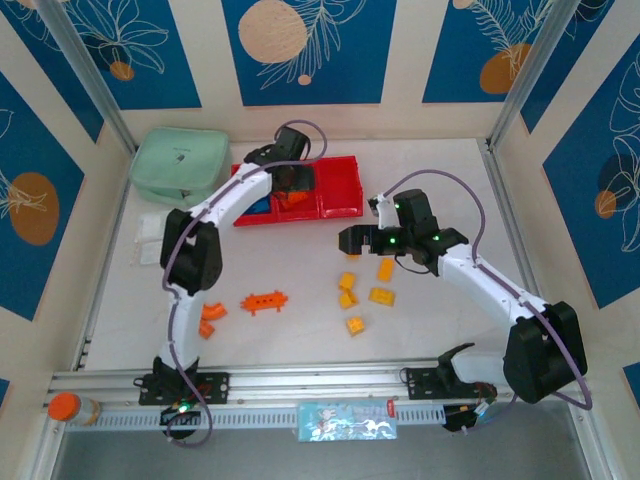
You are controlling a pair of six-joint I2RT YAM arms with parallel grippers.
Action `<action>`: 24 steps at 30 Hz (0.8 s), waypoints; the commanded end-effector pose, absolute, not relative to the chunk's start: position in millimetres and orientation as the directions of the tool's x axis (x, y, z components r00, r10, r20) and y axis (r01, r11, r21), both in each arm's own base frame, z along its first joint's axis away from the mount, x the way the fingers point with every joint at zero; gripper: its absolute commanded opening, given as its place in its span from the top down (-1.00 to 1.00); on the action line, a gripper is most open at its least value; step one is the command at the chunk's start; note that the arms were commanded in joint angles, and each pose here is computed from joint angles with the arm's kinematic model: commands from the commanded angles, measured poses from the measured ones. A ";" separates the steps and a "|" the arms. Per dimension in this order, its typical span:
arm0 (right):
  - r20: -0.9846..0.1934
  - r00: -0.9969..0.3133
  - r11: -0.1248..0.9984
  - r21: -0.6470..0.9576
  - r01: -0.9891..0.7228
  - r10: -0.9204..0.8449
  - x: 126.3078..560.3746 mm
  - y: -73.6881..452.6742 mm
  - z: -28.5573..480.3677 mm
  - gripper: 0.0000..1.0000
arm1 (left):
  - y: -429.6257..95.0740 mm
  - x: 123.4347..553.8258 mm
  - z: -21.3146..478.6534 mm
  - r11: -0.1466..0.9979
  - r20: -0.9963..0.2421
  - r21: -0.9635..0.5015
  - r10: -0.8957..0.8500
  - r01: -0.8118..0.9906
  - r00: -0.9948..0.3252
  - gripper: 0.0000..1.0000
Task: Sort the legos into containers by color
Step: Place the lego in the container.
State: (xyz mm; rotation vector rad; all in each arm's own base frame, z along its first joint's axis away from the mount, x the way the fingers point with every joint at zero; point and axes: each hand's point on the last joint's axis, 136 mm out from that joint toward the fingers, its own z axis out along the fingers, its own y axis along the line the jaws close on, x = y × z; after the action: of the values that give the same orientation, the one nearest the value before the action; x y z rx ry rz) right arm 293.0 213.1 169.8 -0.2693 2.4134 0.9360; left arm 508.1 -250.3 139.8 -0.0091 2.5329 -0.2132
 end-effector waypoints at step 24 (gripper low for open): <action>-0.551 -0.823 0.647 0.580 -0.496 -0.137 246.1 248.1 190.8 -0.98 | -246.1 423.4 201.7 0.927 -0.555 -0.331 -0.041 0.175 -0.831 -0.65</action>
State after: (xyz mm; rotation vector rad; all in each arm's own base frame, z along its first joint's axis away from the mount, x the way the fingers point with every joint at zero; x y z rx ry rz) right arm 258.5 243.1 183.5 -0.4288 2.4194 1.0390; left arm 447.2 -243.5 177.3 0.0447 2.5560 -0.4177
